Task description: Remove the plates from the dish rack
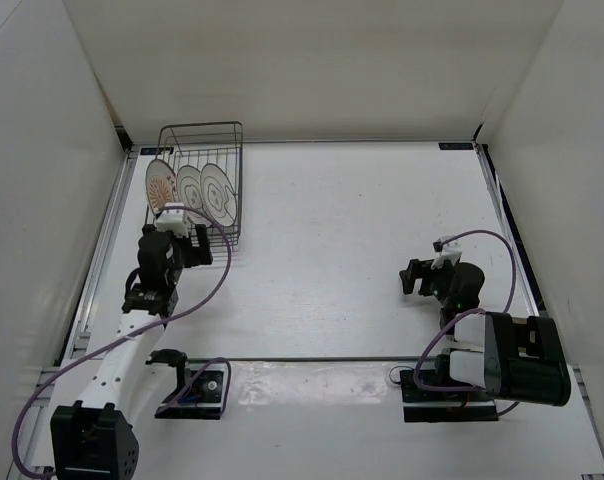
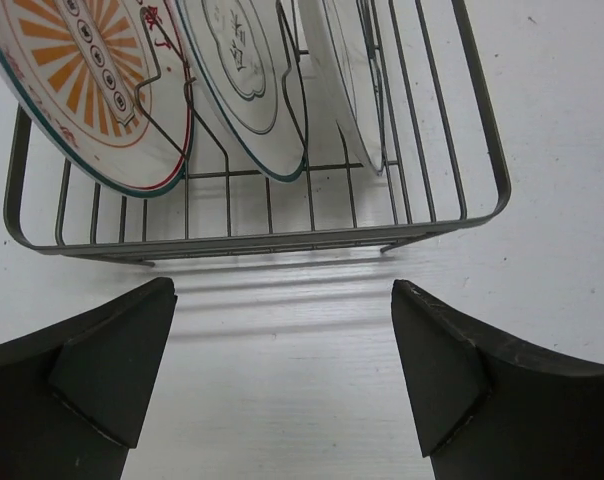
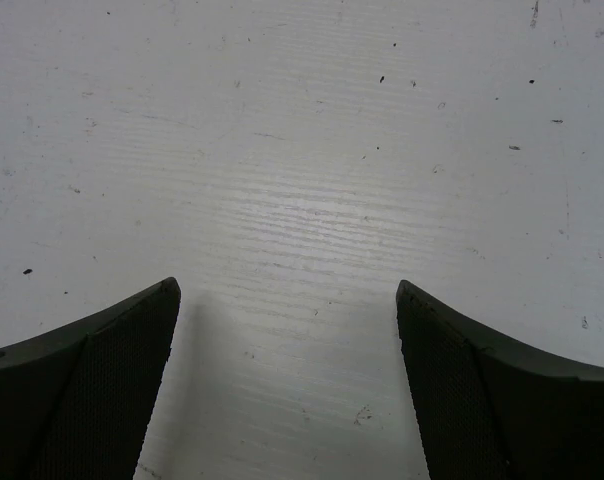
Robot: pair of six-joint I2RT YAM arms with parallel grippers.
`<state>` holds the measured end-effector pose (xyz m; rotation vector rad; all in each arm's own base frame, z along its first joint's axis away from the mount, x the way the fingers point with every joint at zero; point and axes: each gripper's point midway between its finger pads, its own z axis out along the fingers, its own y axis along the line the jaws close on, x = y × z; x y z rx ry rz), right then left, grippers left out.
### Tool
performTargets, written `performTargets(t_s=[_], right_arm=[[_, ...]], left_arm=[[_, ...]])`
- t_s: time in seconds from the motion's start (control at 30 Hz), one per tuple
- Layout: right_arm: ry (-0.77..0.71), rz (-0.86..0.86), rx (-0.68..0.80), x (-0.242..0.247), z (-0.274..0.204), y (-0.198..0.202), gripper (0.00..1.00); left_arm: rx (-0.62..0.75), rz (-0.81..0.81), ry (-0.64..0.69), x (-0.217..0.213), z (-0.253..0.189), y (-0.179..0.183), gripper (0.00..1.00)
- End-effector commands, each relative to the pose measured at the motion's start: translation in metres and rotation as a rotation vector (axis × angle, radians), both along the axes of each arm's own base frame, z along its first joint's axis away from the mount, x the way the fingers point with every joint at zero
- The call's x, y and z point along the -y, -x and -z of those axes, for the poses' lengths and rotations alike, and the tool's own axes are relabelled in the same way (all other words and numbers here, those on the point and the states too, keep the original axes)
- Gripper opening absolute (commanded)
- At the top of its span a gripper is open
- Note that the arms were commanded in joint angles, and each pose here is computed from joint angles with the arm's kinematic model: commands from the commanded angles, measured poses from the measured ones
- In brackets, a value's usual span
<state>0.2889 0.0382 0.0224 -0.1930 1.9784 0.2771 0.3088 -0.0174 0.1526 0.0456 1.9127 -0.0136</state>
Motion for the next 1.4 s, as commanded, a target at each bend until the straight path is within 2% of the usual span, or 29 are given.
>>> performTargets(t_s=[0.0, 0.1, 0.13, 0.27, 0.3, 0.33, 0.4, 0.43, 0.53, 0.6, 0.67, 0.7, 0.77, 0.8, 0.83, 0.87, 0.9, 0.93, 0.97, 1.0, 1.07, 1.2, 1.37], right_arm=[[0.011, 0.006, 0.040, 0.002, -0.012, -0.011, 0.90], [0.013, 0.009, 0.041, 0.003, -0.012, -0.011, 0.90], [0.013, 0.007, 0.041, 0.003, -0.012, -0.012, 0.90], [0.020, 0.021, 0.042, 0.005, -0.012, -0.012, 0.90], [0.024, 0.026, 0.039, 0.006, -0.011, -0.011, 0.90], [0.019, 0.026, 0.038, 0.006, -0.012, -0.012, 0.90], [0.020, 0.013, 0.044, 0.004, -0.012, -0.013, 0.90], [0.010, 0.000, 0.057, 0.001, -0.016, -0.012, 0.90], [0.012, -0.008, 0.010, 0.002, -0.029, -0.022, 0.90], [-0.001, -0.091, -0.028, -0.010, -0.036, -0.014, 0.90], [0.015, -0.100, 0.075, -0.010, -0.077, -0.029, 0.90], [0.021, -0.102, 0.078, -0.009, -0.083, -0.030, 0.90], [0.060, -0.135, 0.170, -0.011, -0.119, -0.040, 0.90], [0.065, -0.149, 0.108, -0.012, -0.111, -0.033, 0.90], [0.127, -0.196, 0.151, -0.012, -0.131, -0.039, 0.90], [0.132, -0.261, 0.133, -0.020, -0.145, -0.038, 0.90], [0.126, -0.300, 0.065, -0.023, -0.140, -0.031, 0.90], [0.115, -0.321, 0.011, -0.025, -0.137, -0.028, 0.90], [0.105, -0.314, 0.053, -0.026, -0.172, -0.046, 0.90], [0.102, -0.327, 0.046, -0.026, -0.177, -0.048, 0.90], [0.056, -0.371, 0.011, -0.035, -0.184, -0.056, 0.90], [-0.113, -0.346, -0.015, -0.048, -0.214, -0.071, 0.90], [-0.166, -0.426, -0.046, -0.062, -0.211, -0.063, 0.90]], left_arm=[[-0.083, -0.101, 0.088, -0.005, -0.001, 0.007, 0.99], [-0.120, -0.130, 0.093, -0.008, -0.005, 0.008, 0.99], [-0.099, -0.139, 0.095, -0.009, -0.023, 0.002, 0.99], [-0.300, -0.254, 0.017, -0.031, -0.009, 0.033, 0.99], [-0.312, -0.366, -0.039, -0.052, -0.011, 0.038, 0.99], [-0.364, -0.453, -0.004, -0.057, -0.006, 0.051, 0.99], [-0.330, -0.525, -0.004, -0.067, -0.012, 0.050, 0.99], [-0.286, -0.489, -0.025, -0.067, -0.021, 0.042, 0.99], [-0.274, -0.465, -0.015, -0.063, -0.016, 0.038, 0.99], [-0.253, -0.387, 0.005, -0.051, -0.019, 0.025, 0.99], [-0.266, -0.331, -0.011, -0.045, -0.019, 0.015, 0.99], [-0.276, -0.266, 0.016, -0.032, -0.020, 0.007, 0.99], [-0.287, -0.245, 0.017, -0.029, -0.028, 0.001, 0.99], [-0.331, -0.236, 0.018, -0.025, -0.019, -0.003, 0.99], [-0.331, -0.242, 0.030, -0.025, -0.033, -0.006, 0.99], [-0.338, -0.252, 0.036, -0.025, -0.035, -0.008, 0.99], [-0.340, -0.250, 0.038, -0.024, -0.043, -0.019, 0.99], [-0.378, -0.251, 0.033, -0.024, -0.040, -0.015, 0.99], [-0.391, -0.245, 0.032, -0.022, -0.038, -0.018, 0.99], [-0.390, -0.250, 0.035, -0.023, -0.040, -0.021, 0.99], [-0.346, -0.254, 0.045, -0.023, -0.054, -0.031, 0.99], [-0.233, -0.234, 0.049, -0.022, -0.080, -0.052, 0.99], [-0.130, -0.249, 0.051, -0.030, -0.104, -0.076, 0.99]])
